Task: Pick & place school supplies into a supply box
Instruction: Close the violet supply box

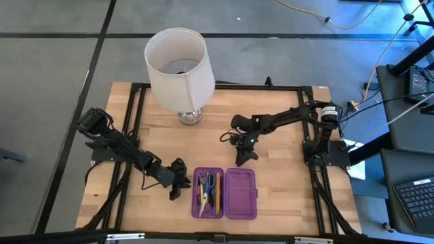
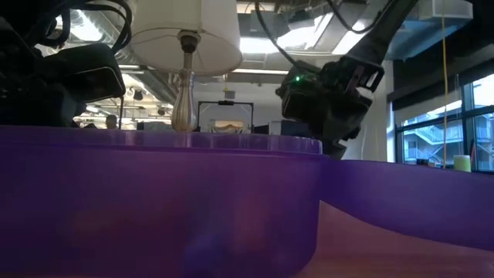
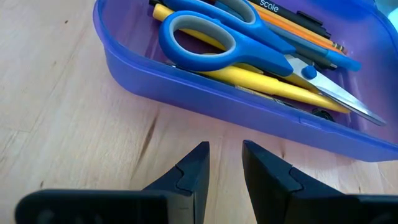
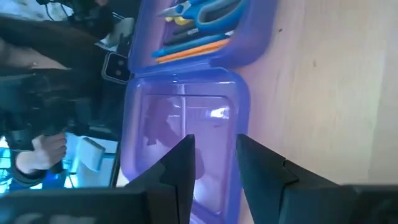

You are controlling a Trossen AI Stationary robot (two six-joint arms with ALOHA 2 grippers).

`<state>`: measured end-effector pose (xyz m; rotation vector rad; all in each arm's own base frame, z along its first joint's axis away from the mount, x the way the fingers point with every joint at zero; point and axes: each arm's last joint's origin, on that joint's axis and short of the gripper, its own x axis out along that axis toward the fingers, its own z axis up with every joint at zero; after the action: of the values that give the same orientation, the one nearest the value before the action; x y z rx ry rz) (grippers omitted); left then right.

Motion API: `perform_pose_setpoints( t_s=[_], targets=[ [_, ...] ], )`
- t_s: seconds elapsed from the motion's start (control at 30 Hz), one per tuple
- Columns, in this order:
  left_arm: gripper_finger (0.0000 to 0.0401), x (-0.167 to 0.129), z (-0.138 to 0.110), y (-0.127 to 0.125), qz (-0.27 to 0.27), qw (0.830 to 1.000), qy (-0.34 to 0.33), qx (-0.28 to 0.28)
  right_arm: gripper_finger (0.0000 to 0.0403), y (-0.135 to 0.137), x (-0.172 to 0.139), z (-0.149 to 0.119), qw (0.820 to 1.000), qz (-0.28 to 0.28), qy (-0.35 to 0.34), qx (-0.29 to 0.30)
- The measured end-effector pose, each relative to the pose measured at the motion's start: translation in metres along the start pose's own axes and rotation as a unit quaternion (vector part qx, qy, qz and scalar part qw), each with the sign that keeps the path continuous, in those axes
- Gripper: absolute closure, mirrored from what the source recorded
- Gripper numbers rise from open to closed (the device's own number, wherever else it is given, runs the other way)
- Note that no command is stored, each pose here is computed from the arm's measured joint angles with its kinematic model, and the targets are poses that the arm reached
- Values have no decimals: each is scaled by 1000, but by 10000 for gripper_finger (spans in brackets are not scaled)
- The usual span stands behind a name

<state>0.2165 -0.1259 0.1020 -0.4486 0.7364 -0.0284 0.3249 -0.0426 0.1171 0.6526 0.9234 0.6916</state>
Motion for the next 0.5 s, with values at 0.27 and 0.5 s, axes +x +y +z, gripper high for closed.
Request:
perform_pose_setpoints(
  t_s=[0.27, 0.5],
  targets=[
    [313, 0, 0, 0, 1, 1000, -1, 4, 283, -4, 1, -1, 1000, -17, 1, -7],
    [313, 0, 0, 0, 1, 1000, -1, 5, 246, -3, 3, -2, 1000, -15, 4, -6]
  ],
)
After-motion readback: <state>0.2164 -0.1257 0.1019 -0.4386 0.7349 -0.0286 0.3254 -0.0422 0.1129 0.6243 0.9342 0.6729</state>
